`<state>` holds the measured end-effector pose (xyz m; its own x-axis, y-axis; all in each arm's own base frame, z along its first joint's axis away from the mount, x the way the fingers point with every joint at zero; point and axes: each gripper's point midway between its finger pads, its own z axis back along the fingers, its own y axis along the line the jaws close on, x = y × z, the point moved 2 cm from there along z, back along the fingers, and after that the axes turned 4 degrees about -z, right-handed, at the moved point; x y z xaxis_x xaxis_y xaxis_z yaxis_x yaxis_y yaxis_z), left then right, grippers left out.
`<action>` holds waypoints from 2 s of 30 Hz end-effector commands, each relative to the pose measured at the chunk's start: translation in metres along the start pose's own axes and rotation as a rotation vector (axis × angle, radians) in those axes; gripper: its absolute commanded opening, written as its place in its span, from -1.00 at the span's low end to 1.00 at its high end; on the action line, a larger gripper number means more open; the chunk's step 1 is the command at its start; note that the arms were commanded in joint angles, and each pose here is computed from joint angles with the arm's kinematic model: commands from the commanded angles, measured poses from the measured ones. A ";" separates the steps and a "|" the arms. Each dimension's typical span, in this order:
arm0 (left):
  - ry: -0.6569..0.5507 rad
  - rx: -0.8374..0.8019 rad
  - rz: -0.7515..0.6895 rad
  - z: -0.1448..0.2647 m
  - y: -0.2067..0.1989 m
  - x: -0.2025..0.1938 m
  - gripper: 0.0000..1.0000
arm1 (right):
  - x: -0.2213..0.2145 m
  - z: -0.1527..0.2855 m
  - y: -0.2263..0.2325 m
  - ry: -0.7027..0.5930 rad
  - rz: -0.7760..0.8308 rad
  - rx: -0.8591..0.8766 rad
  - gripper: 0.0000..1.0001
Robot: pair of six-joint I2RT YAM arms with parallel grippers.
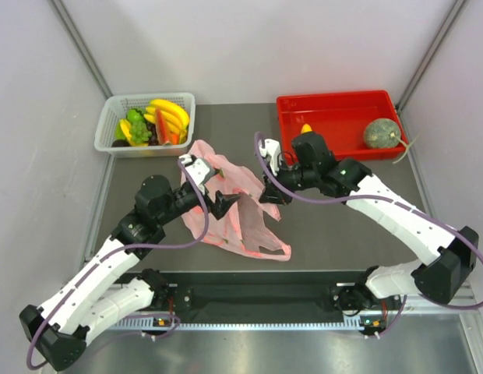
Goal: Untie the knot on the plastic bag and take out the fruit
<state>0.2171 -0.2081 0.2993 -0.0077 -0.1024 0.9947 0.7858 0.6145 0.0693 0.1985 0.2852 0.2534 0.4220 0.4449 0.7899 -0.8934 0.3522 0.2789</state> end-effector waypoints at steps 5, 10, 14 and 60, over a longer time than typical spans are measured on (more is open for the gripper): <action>-0.015 -0.118 -0.356 -0.007 -0.005 -0.002 0.98 | 0.024 0.006 0.017 -0.015 0.062 0.076 -0.83; -0.005 -0.083 -0.433 -0.014 0.000 -0.003 0.98 | 0.030 0.007 0.028 -0.008 0.076 0.140 -0.83; 0.006 -0.080 -0.514 -0.020 -0.004 -0.005 0.98 | 0.032 0.007 0.030 0.014 0.086 0.158 -0.82; 0.193 0.360 0.103 0.028 0.011 -0.076 -1.00 | -0.027 -0.028 -0.014 -0.275 -0.307 -0.314 0.39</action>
<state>0.2084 -0.1803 0.2302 0.1420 -0.2145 0.9664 0.5804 0.8089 0.0943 0.2046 0.2522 0.1792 0.6255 0.1751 0.7603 -0.5604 0.7789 0.2816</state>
